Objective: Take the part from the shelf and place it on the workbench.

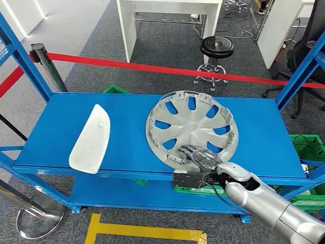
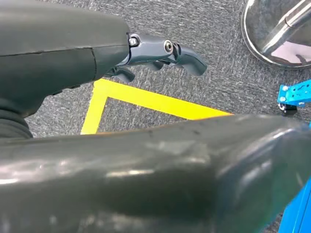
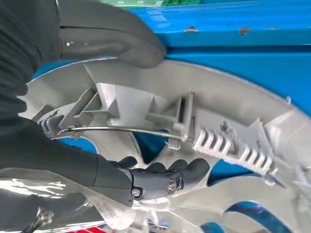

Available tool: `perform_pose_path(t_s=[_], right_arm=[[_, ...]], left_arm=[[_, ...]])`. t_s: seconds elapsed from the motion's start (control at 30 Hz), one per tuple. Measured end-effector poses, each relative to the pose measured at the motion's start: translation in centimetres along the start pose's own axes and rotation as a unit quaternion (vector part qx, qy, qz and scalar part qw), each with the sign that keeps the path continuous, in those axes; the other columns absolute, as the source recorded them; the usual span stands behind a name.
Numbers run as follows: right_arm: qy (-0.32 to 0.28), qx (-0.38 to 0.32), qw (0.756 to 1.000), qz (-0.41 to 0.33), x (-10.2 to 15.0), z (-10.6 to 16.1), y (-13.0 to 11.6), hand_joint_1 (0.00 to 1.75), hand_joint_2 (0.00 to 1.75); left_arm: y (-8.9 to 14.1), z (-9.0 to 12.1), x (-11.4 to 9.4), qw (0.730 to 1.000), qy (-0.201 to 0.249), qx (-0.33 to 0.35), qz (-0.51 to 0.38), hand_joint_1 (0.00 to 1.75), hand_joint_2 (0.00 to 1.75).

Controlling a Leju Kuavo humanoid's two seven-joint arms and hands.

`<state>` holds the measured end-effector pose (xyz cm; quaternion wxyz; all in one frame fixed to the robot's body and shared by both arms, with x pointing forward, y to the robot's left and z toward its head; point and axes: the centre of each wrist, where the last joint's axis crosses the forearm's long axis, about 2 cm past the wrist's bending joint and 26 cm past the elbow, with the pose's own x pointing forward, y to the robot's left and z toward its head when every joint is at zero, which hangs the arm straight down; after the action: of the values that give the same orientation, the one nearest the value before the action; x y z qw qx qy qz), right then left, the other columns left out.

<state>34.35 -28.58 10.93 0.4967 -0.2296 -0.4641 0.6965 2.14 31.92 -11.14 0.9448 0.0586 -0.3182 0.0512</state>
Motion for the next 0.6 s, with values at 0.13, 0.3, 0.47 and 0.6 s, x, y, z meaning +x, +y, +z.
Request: perform_pose_path(t_s=[0.13, 0.3, 0.47, 0.6], right_arm=[[-0.001, 0.001, 1.0, 0.006, 0.02, -0.05, -0.11, 0.0, 1.75], [0.002, -0.002, 0.999, 0.044, 0.18, -0.23, -0.24, 0.0, 1.75], [0.001, -0.001, 0.998, 0.055, 0.28, -0.33, -0.27, 0.0, 1.75], [-0.005, 0.003, 0.998, 0.055, 0.23, -0.39, -0.29, 0.0, 0.44]], left_arm=[[-0.02, 0.0, 0.0, 1.0, 0.0, 0.0, 0.0, 0.0, 0.0], [-0.06, 0.0, 0.01, 1.0, 0.0, 0.0, 0.002, 0.0, 0.0], [-0.17, 0.0, 0.01, 1.0, 0.0, 0.0, 0.003, 0.0, 0.0], [-0.18, 0.0, 0.01, 1.0, 0.0, 0.0, 0.003, 0.0, 0.0]])
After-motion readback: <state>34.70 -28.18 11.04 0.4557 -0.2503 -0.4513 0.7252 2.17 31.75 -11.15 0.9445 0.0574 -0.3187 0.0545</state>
